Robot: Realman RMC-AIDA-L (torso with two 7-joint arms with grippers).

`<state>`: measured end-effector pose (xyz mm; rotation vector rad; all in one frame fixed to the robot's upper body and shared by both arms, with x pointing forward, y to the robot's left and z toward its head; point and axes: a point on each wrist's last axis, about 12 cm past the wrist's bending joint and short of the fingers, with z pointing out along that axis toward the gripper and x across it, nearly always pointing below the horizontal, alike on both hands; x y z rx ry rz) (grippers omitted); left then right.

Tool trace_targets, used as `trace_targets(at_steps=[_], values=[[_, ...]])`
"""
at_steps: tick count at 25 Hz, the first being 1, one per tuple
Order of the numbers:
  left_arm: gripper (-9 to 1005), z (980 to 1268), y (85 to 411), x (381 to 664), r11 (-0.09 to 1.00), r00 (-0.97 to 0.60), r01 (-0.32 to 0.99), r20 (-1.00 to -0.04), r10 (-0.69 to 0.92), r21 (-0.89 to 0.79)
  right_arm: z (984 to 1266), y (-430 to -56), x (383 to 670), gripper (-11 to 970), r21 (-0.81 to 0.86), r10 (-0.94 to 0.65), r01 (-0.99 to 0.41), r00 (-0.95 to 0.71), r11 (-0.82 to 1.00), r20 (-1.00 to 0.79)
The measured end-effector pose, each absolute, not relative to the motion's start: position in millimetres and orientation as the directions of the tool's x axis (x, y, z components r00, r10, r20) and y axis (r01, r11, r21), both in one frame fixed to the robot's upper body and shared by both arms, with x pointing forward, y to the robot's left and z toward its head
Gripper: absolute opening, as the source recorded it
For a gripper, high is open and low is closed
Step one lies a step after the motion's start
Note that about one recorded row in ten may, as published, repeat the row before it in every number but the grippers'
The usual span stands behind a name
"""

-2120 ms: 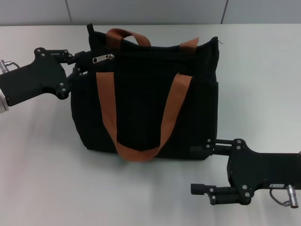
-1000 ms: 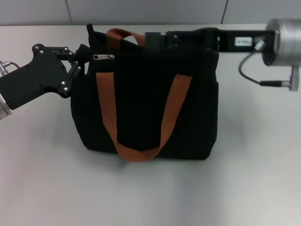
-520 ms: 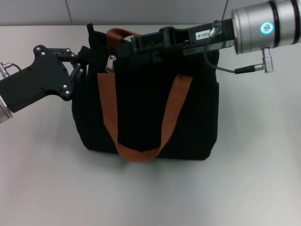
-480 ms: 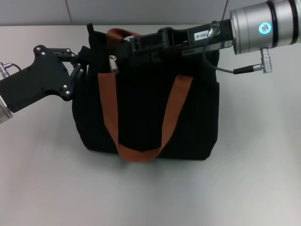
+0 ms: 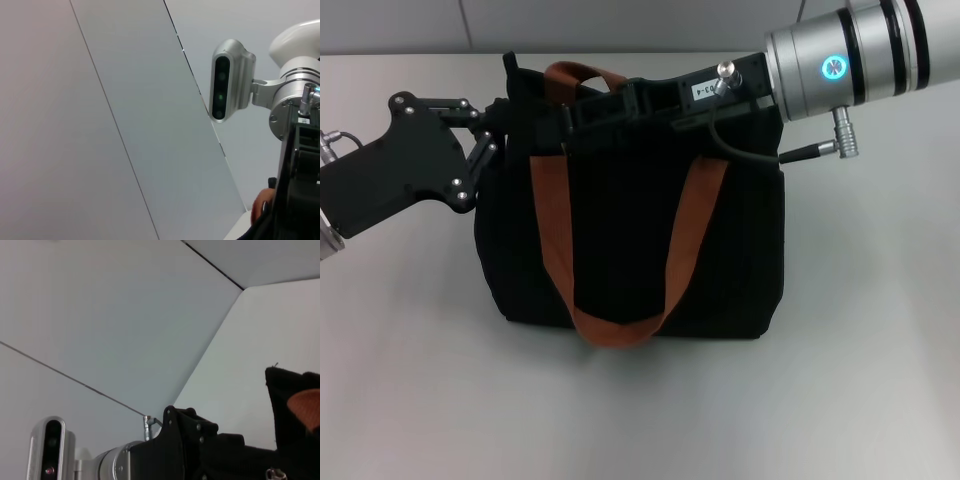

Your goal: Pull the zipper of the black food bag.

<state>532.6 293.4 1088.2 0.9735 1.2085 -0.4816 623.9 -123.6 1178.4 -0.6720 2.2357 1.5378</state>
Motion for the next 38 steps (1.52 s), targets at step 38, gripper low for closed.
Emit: trace_targets(at_steps=[38], values=[[25, 1098, 290, 544, 0.524, 0.274, 0.798, -0.953, 0.125, 0.299, 1191, -110, 628, 381, 0.613, -0.291, -0.714, -0.699, 0.339, -0.654]])
